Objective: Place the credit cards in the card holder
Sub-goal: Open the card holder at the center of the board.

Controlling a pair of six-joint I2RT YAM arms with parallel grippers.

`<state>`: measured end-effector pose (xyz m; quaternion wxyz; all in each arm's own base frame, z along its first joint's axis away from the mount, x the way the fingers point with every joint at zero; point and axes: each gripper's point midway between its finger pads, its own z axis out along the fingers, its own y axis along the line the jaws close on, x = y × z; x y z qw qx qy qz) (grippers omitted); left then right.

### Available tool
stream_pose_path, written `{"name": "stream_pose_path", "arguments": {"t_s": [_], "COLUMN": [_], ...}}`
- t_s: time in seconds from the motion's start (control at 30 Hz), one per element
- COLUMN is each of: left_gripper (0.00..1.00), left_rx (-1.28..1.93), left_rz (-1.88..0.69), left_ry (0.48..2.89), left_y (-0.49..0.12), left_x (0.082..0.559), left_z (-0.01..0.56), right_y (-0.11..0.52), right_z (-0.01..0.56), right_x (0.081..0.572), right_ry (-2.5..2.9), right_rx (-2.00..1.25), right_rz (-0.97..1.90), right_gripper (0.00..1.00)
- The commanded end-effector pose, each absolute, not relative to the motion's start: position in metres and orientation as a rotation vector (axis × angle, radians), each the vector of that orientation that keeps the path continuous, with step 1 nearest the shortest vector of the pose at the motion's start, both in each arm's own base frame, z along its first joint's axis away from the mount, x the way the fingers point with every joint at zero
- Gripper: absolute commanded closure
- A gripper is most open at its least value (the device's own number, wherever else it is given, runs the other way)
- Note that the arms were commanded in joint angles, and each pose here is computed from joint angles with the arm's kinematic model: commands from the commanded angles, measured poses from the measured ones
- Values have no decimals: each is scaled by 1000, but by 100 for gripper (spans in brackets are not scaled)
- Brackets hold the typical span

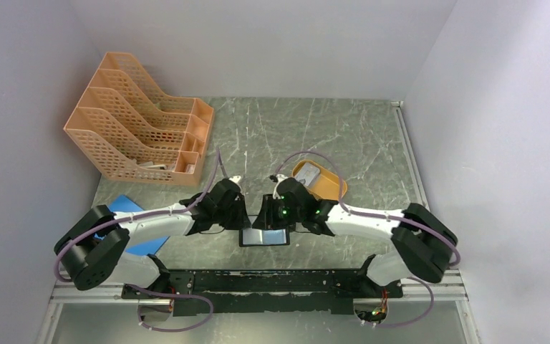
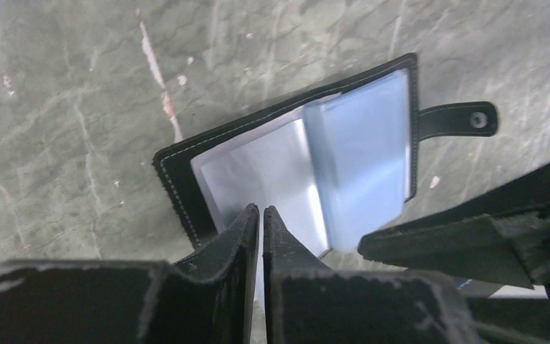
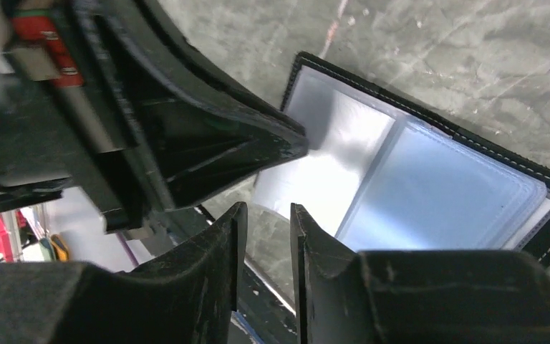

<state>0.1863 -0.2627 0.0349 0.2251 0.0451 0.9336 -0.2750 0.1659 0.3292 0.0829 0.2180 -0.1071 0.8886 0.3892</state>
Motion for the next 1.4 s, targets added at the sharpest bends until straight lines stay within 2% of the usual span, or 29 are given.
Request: {"name": "stream_pose_path", "arguments": {"t_s": [0.0, 0.27, 0.43, 0.87, 1.07, 1.13, 1.23, 1.37], "left_gripper": [89, 95, 95, 95, 95, 88, 67, 46], "left_rx": [109, 100, 96, 98, 108, 121, 155, 192], "left_rz": [-673, -606, -583, -580, -621, -660, -730, -714], "left_ry": [2611, 2653, 2671, 2667, 2621, 2583, 2522, 2494], "left_y": [-249, -238, -234, -230, -237, -243, -255, -263], "left_x": [182, 176, 174, 171, 178, 182, 188, 192], "left_z": [17, -6, -15, -11, 7, 22, 48, 68], "right_y": [341, 313, 297, 273, 271, 268, 262, 259], "right_z": [69, 27, 10, -3, 13, 13, 11, 7], "right_x": [163, 171, 168, 185, 187, 186, 185, 183], "right_ry": [2508, 2622, 2673, 2672, 2615, 2614, 2617, 2621], "right_rx": [-323, -223, -220, -259, -212, -215, -216, -215], "right_rz": [1105, 839, 730, 420, 464, 451, 432, 421], "right_gripper": [68, 72, 73, 82, 81, 81, 81, 81]}}
